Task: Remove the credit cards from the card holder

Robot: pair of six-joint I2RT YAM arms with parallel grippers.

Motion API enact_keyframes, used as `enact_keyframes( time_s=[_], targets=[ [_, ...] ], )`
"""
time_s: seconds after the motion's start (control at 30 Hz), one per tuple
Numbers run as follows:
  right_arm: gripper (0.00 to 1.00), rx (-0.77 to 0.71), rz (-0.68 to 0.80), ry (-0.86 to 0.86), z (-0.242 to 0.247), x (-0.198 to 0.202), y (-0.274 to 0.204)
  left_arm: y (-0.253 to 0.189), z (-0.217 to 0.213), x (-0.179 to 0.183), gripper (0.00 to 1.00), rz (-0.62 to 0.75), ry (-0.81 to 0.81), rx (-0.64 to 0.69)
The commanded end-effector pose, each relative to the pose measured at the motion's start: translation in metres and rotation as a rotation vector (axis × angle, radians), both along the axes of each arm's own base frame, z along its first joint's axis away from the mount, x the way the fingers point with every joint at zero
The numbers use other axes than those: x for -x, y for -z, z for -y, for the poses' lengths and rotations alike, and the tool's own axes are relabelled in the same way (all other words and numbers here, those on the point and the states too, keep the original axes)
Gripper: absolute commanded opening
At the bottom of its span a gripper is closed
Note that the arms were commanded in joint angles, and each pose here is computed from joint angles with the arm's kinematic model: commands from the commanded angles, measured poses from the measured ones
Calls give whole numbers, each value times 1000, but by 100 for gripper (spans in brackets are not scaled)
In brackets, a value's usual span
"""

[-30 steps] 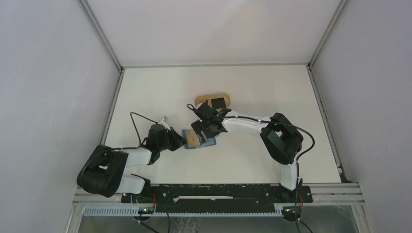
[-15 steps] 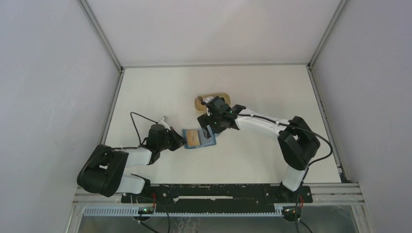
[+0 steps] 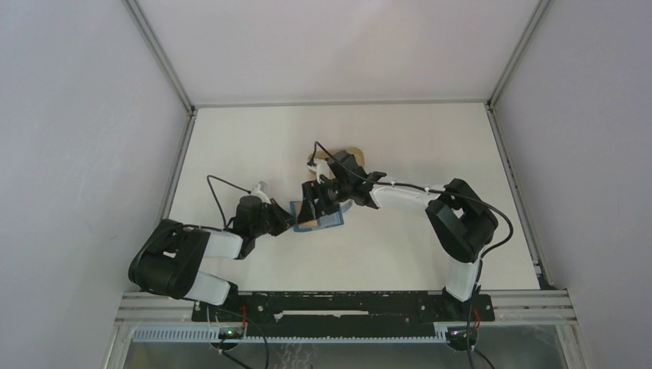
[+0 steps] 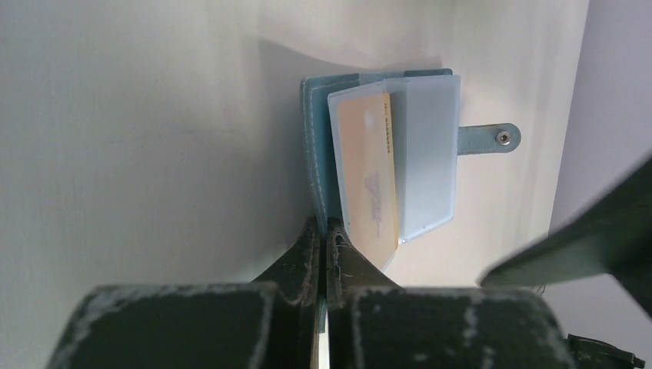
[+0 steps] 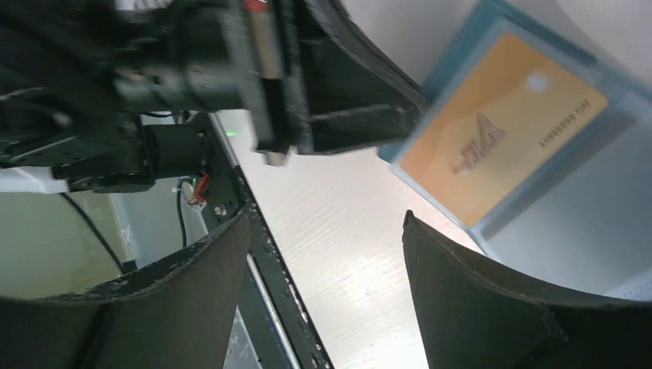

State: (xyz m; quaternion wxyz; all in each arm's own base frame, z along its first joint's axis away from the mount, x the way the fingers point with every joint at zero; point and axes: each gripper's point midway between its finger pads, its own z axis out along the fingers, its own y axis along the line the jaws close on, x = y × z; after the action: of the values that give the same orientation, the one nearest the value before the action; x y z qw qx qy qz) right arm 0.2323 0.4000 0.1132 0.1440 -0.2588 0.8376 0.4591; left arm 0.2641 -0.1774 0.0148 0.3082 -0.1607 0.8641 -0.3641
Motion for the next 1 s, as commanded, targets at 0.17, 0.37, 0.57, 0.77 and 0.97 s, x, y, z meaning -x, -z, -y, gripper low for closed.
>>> enact_keyframes(
  time_s=[0.17, 0.37, 0.57, 0.77, 0.97],
  targets=[
    [80, -42, -25, 161, 6, -41, 20, 40, -17, 17, 0, -111, -31, -105],
    [80, -46, -36, 194, 4, -51, 30, 43, -16, 18, 0, -124, -28, -105],
    [80, -37, -59, 213, 3, -54, 42, 45, -16, 18, 0, -132, -24, -105],
    [80, -31, -66, 253, 9, -59, 50, 46, -16, 19, 0, -135, -24, -107],
    [80, -24, -97, 267, 10, -59, 60, 47, -16, 19, 0, -136, -24, -107]
  ],
)
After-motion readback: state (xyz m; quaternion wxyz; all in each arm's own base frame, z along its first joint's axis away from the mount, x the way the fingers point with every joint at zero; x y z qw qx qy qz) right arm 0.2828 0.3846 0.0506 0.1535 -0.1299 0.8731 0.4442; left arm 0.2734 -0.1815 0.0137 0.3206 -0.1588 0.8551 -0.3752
